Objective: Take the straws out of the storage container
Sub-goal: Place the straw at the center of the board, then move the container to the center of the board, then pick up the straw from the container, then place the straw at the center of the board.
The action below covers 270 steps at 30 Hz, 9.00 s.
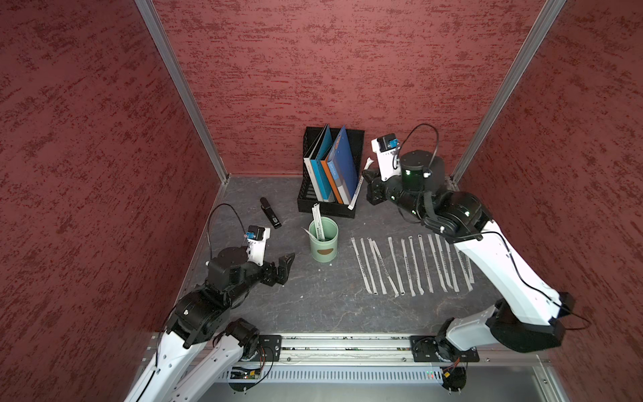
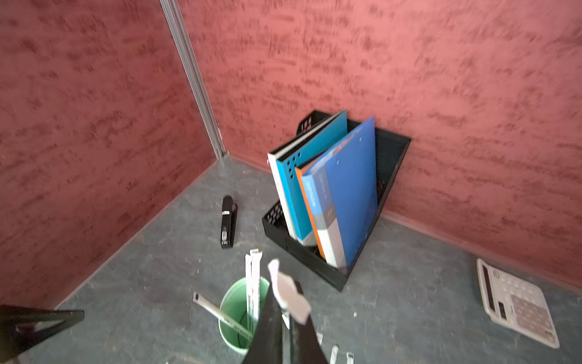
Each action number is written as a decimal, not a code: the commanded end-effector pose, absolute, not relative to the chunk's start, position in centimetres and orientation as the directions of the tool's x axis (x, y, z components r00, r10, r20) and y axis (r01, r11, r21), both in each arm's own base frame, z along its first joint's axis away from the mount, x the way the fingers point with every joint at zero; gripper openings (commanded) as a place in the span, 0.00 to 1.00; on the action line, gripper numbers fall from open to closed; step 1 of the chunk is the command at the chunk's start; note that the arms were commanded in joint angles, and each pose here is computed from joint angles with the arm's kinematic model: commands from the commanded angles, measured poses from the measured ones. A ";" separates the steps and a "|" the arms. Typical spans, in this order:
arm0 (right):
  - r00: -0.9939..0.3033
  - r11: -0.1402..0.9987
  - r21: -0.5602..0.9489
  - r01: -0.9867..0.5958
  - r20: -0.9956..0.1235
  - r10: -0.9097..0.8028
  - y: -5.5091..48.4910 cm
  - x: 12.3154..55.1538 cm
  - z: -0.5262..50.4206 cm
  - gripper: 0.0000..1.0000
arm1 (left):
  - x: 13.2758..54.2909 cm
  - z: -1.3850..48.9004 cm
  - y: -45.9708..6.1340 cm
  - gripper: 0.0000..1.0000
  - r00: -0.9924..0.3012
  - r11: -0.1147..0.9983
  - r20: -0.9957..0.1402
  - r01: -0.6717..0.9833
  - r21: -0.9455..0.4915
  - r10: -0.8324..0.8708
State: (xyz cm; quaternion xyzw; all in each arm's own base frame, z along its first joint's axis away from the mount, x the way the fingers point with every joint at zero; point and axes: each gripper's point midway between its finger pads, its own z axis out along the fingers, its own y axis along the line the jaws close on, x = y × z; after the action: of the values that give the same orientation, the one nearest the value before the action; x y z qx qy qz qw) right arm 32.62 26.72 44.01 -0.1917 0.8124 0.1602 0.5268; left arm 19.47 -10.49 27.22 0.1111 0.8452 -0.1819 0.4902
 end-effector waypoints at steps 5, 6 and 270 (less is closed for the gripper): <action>-0.733 0.881 0.038 -0.471 -0.573 -0.367 26.8 31.6 30.8 0.03 | 19.2 27.2 -10.5 1.00 -0.490 0.904 -0.871 0.375 -0.206 0.005; -0.751 0.883 0.031 -0.468 -0.541 -0.379 26.7 31.5 29.6 0.02 | 19.2 27.3 -10.5 1.00 -0.490 0.903 -0.872 0.375 -0.207 0.004; -0.984 0.918 0.357 -0.172 -0.095 -0.148 33.8 33.1 6.4 0.06 | 17.9 30.4 -6.0 1.00 -0.321 0.950 -0.939 0.235 -0.203 -0.121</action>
State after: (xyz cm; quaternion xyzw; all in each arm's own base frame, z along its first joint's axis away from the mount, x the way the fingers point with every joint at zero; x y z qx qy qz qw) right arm 31.70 33.10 6.25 -0.0868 0.9811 0.1714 0.0215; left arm 17.81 -6.01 30.54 0.0392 0.7984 -0.1508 0.5816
